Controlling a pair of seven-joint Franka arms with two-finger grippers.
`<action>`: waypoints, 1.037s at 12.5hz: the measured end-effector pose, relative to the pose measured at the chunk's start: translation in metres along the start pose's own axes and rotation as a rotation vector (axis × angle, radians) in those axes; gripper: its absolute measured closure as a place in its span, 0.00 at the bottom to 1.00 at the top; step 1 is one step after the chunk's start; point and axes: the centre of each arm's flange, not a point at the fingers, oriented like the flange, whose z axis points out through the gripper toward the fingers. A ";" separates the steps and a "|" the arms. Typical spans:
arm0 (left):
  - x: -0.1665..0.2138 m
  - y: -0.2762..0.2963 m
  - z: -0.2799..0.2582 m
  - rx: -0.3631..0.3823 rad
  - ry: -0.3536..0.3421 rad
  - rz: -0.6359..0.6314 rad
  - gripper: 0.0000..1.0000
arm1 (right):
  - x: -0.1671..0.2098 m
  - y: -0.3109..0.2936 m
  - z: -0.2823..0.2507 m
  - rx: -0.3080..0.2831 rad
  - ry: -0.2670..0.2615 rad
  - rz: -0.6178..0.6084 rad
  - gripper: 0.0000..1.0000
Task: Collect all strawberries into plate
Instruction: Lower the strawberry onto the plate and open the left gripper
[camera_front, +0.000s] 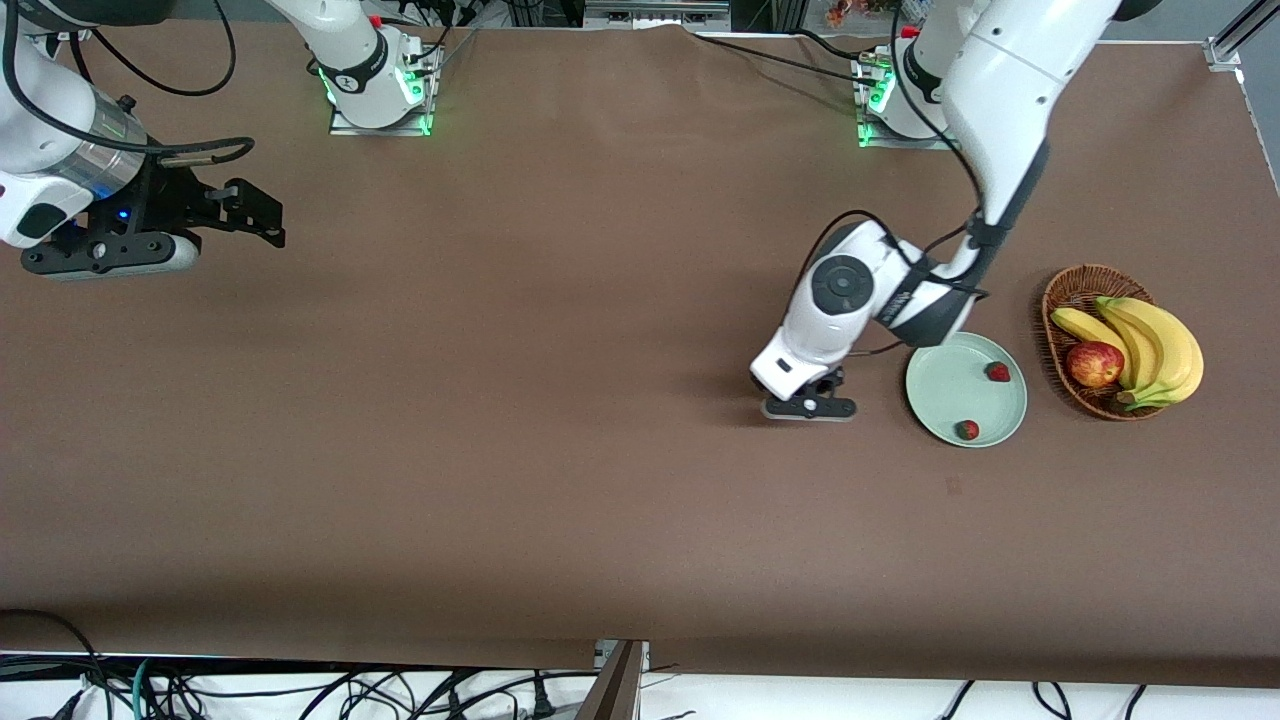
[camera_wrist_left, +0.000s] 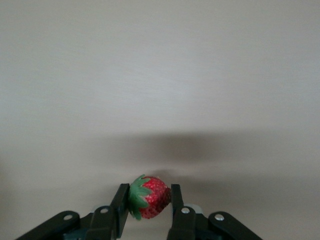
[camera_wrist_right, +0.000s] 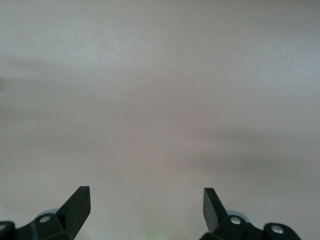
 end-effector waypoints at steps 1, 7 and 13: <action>0.001 -0.027 -0.005 0.017 -0.011 0.037 0.63 | 0.000 0.000 -0.002 -0.009 0.005 -0.003 0.00; -0.016 -0.189 -0.002 -0.089 -0.102 0.197 0.63 | 0.005 0.001 -0.004 -0.045 0.036 -0.007 0.00; -0.038 -0.249 0.023 -0.144 -0.115 0.255 0.63 | 0.019 0.004 0.001 -0.048 0.038 -0.006 0.00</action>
